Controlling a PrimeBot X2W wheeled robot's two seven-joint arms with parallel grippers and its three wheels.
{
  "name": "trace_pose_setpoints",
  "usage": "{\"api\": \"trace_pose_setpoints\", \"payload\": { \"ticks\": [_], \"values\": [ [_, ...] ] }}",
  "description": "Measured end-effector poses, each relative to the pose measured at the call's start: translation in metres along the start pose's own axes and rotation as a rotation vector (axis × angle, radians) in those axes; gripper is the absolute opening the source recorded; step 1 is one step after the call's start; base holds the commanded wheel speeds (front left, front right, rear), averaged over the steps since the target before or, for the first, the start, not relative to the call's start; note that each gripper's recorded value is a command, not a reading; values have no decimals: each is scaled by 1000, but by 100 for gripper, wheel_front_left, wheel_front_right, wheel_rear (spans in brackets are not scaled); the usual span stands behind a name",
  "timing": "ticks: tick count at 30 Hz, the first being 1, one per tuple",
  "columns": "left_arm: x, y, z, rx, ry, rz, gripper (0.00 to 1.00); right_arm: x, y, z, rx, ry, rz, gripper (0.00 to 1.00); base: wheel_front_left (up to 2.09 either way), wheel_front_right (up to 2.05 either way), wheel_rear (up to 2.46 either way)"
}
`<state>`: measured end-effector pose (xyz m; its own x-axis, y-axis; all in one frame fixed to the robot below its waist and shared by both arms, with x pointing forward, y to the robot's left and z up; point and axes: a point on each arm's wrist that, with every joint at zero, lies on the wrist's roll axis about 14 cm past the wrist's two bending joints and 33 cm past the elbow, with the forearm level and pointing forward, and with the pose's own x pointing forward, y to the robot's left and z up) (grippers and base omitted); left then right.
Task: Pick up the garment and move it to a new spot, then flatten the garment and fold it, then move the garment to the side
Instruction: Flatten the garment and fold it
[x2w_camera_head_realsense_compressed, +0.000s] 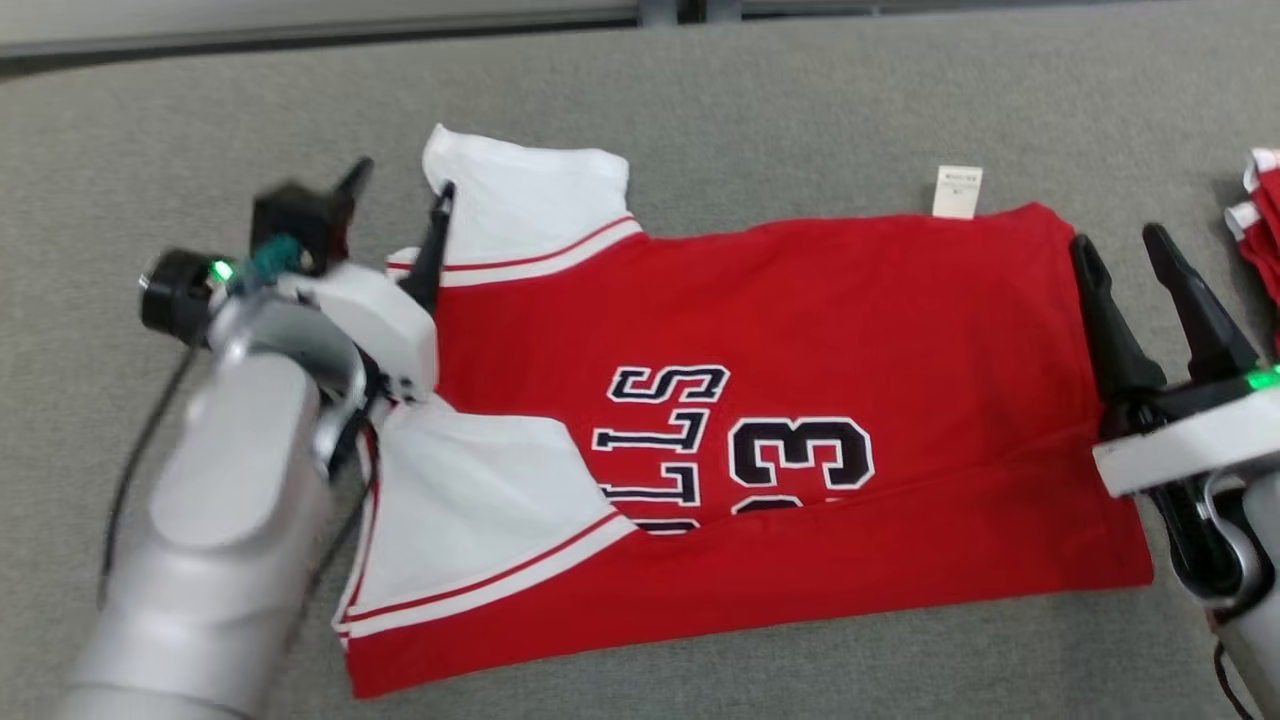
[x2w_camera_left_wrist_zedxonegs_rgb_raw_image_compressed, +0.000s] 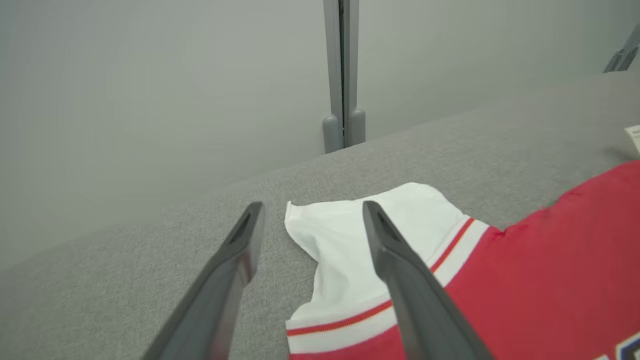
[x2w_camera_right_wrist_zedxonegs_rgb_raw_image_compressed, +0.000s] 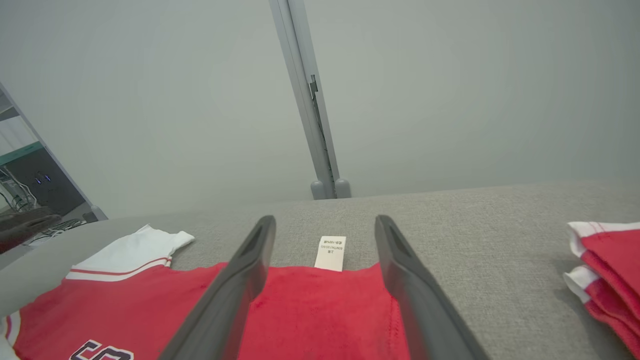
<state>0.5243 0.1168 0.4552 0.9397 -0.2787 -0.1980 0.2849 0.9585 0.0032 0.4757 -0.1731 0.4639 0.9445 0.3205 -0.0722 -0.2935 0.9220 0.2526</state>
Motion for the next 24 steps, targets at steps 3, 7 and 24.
{"api": "trace_pose_setpoints", "payload": {
  "ticks": [3,7,24],
  "values": [
    [31,8,-15,62,120,-30,100,13,-7,-1,-6,-4,-11,100,0,0,0],
    [68,15,-24,133,240,-57,100,20,-17,-6,-21,6,-27,100,0,0,0],
    [119,12,-78,95,568,-97,100,17,-54,-14,8,26,-127,100,0,0,0]
  ]
}}
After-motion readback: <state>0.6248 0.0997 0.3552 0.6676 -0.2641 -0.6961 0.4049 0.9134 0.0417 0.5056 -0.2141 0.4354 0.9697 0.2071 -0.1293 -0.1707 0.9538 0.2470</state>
